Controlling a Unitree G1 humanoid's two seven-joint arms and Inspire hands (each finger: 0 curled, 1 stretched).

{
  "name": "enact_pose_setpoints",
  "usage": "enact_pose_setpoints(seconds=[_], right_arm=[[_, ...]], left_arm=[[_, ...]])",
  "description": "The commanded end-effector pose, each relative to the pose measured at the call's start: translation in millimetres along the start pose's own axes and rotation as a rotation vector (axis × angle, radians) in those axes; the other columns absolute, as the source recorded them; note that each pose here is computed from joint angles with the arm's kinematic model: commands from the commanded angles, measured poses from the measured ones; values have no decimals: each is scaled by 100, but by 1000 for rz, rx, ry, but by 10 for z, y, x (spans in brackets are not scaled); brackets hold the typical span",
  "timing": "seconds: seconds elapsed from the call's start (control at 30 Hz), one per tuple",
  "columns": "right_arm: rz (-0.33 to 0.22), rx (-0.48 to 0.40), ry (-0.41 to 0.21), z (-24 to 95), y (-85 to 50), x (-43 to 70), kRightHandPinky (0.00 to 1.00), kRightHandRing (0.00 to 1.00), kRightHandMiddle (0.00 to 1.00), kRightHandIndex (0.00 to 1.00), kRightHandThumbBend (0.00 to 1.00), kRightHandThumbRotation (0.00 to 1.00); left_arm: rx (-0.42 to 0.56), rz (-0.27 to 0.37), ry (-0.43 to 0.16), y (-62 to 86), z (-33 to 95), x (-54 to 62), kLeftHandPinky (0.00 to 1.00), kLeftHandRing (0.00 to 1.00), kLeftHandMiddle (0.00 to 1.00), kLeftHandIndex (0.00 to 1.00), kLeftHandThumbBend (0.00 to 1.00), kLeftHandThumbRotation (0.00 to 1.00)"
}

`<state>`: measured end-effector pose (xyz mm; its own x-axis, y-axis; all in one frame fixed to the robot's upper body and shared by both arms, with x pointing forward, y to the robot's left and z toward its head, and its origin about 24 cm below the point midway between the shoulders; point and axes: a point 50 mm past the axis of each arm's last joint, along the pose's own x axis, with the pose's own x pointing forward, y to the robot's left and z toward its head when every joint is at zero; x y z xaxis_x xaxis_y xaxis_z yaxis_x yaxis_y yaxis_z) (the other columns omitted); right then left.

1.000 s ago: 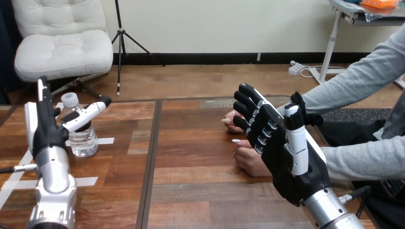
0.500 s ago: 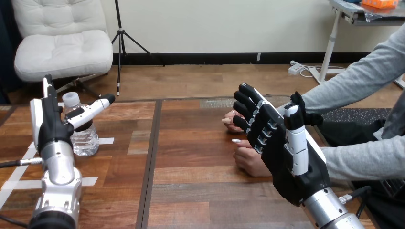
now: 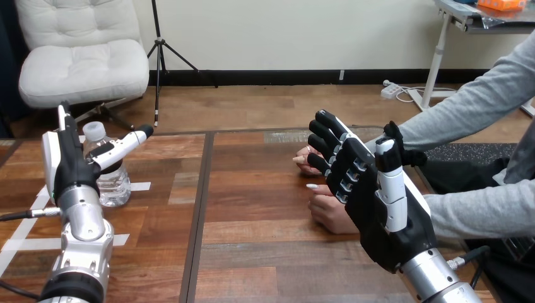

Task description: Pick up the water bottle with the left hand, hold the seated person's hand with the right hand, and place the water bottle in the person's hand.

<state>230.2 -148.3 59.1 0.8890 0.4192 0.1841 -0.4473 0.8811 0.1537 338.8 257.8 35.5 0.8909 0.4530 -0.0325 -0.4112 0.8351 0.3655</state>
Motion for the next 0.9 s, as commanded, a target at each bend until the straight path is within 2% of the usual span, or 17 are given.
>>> enact_pose_setpoints(seconds=[0.0, 0.6, 0.87], right_arm=[[31, -19, -75, 150, 23, 96, 100, 100, 98, 96, 82, 100], [29, -16, -78, 148, 21, 87, 100, 100, 98, 96, 82, 100], [28, -14, -82, 147, 22, 83, 100, 100, 98, 96, 83, 100]], left_arm=[[14, 26, -116, 60, 364, 166, 88, 98, 100, 100, 100, 26], [69, 28, -115, 83, 381, 195, 93, 100, 100, 100, 100, 32], [83, 38, -112, 101, 380, 202, 95, 100, 100, 100, 100, 31]])
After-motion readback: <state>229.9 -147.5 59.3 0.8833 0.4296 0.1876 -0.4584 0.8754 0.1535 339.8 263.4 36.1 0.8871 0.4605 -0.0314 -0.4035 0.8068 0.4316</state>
